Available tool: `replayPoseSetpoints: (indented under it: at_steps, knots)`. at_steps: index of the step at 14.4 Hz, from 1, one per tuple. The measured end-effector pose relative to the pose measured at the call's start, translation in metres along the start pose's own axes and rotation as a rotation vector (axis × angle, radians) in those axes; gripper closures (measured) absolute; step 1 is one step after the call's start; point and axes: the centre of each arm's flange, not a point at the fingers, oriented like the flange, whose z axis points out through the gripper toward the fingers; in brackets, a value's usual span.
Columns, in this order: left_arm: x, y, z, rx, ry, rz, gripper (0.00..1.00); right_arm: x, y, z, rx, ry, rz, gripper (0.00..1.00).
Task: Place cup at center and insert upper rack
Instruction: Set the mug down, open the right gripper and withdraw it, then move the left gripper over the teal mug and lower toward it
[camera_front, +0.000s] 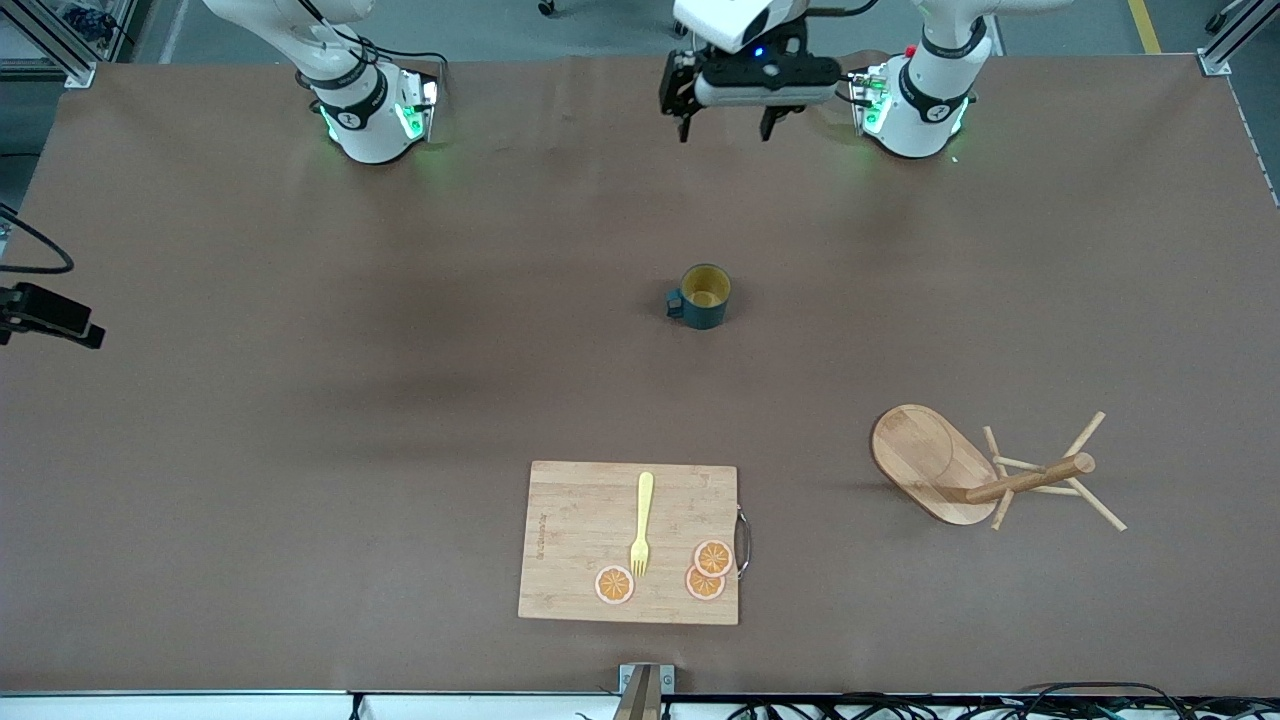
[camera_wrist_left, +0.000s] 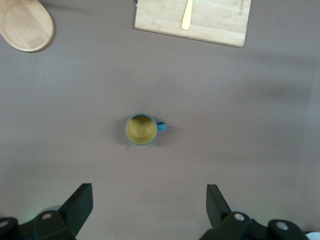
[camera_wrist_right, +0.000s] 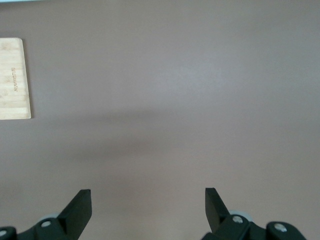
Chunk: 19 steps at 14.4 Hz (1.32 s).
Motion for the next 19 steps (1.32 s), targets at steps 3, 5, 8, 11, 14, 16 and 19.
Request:
replayPoseSetpoints:
  at_steps: [3,5,8,11,14,16,19]
  knots:
    - [-0.015,0.033,0.036,0.009,0.039,-0.036,0.00,-0.010,-0.004,-0.003,0.001,0.046,-0.011,0.00]
    - [-0.034,0.056,0.061,0.032,0.072,-0.047,0.00,-0.016,-0.003,-0.004,0.002,0.064,-0.011,0.00]
    - [-0.065,0.082,0.107,0.091,0.125,-0.057,0.00,-0.020,0.005,-0.006,0.002,0.076,0.001,0.00]
    - [-0.086,0.099,0.154,0.137,0.168,-0.074,0.00,-0.020,0.010,-0.006,0.003,0.077,0.008,0.00]
    - [-0.101,0.108,0.193,0.164,0.231,-0.087,0.00,-0.020,0.011,-0.006,0.009,0.076,0.007,0.00]
    - [-0.121,0.114,0.224,0.174,0.303,-0.108,0.00,-0.020,0.010,-0.005,0.011,0.075,0.005,0.00]
    - [-0.152,0.113,0.270,0.192,0.364,-0.113,0.00,-0.025,0.008,-0.003,0.013,0.063,0.001,0.00]
